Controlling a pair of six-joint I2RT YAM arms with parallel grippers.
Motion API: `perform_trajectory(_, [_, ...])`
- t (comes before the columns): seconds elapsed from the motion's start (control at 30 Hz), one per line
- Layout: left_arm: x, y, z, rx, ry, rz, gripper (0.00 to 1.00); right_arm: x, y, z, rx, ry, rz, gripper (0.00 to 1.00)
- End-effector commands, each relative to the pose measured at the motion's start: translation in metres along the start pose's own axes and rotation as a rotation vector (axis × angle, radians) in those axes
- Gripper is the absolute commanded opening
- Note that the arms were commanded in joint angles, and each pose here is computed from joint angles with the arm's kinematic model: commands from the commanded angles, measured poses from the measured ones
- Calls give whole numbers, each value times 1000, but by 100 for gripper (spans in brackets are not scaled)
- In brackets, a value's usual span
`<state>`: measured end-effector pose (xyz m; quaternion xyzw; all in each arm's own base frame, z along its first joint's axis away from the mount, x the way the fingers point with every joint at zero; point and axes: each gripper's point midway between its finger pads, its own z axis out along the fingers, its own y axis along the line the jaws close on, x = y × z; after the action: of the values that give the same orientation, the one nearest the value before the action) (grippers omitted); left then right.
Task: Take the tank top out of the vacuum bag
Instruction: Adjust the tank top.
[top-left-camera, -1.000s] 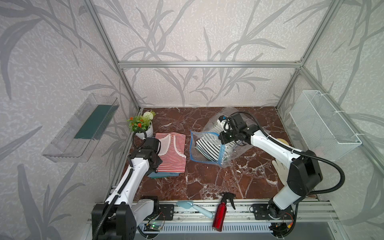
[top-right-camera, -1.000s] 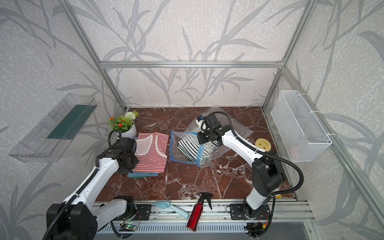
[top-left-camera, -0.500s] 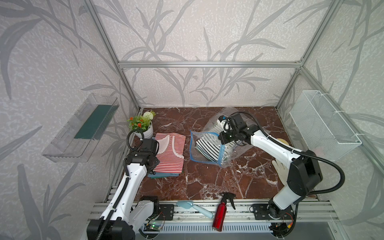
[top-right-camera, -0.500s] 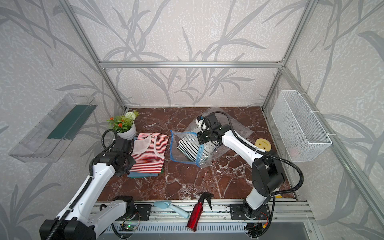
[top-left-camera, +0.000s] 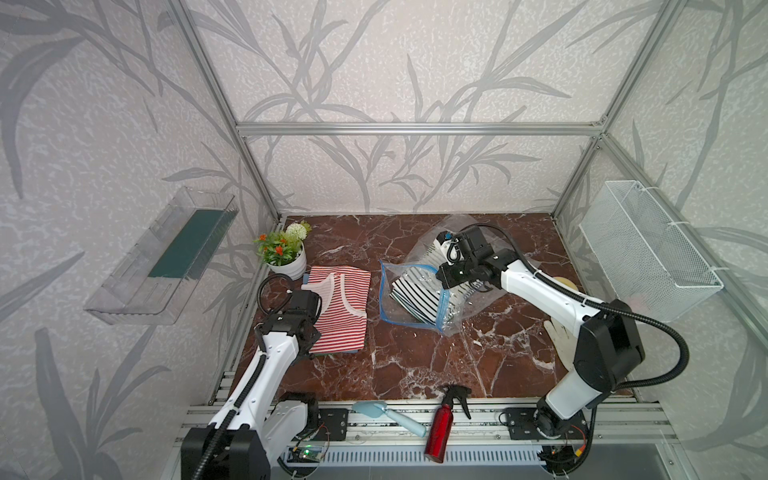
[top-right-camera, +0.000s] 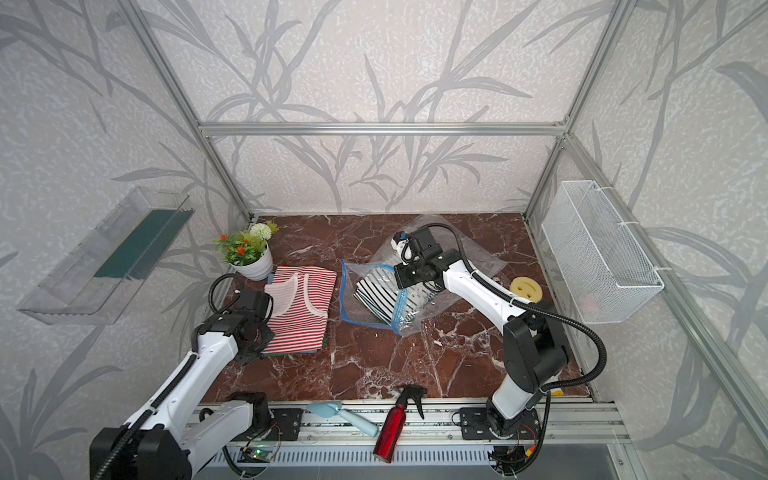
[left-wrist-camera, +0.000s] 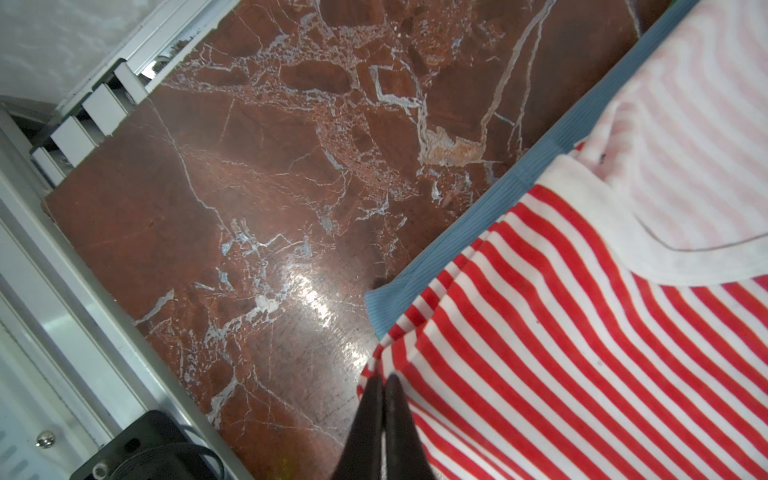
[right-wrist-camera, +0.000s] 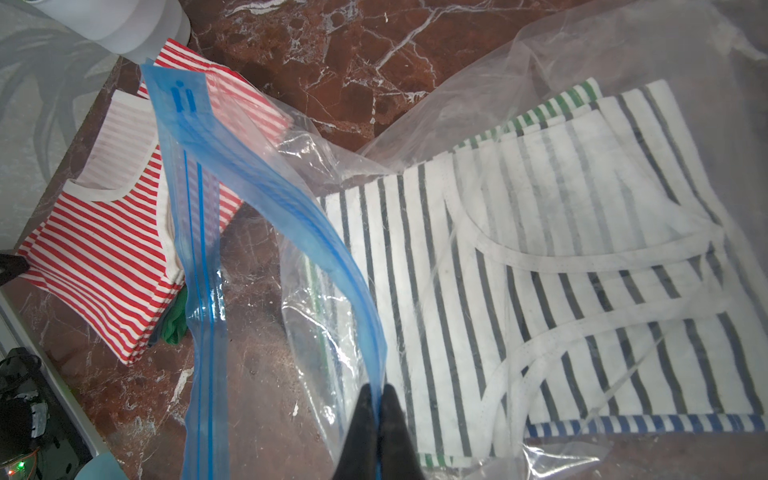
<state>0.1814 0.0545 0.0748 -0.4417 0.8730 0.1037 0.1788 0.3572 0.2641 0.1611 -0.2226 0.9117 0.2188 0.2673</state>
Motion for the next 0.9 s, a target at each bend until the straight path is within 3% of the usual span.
perform_trajectory(0.0, [-13, 5, -3, -40, -65, -2, 25, 1, 3, 1, -6, 14, -8, 0])
perform_trajectory(0.17, [-27, -2, -16, -6, -106, 3, 34, 1, 3, 1, -7, 20, -8, 0])
perform_trajectory(0.47, [-17, -81, -17, 347, -9, 143, 33, 2, 6, 1, -25, 23, -17, 0])
perform_trajectory(0.67, [-11, -69, 25, 135, 54, 176, 32, 4, 8, -2, -25, 31, -16, 0])
perform_trajectory(0.87, [-11, -74, 31, 114, 61, 201, 33, 2, 10, -7, -19, 27, -19, 0])
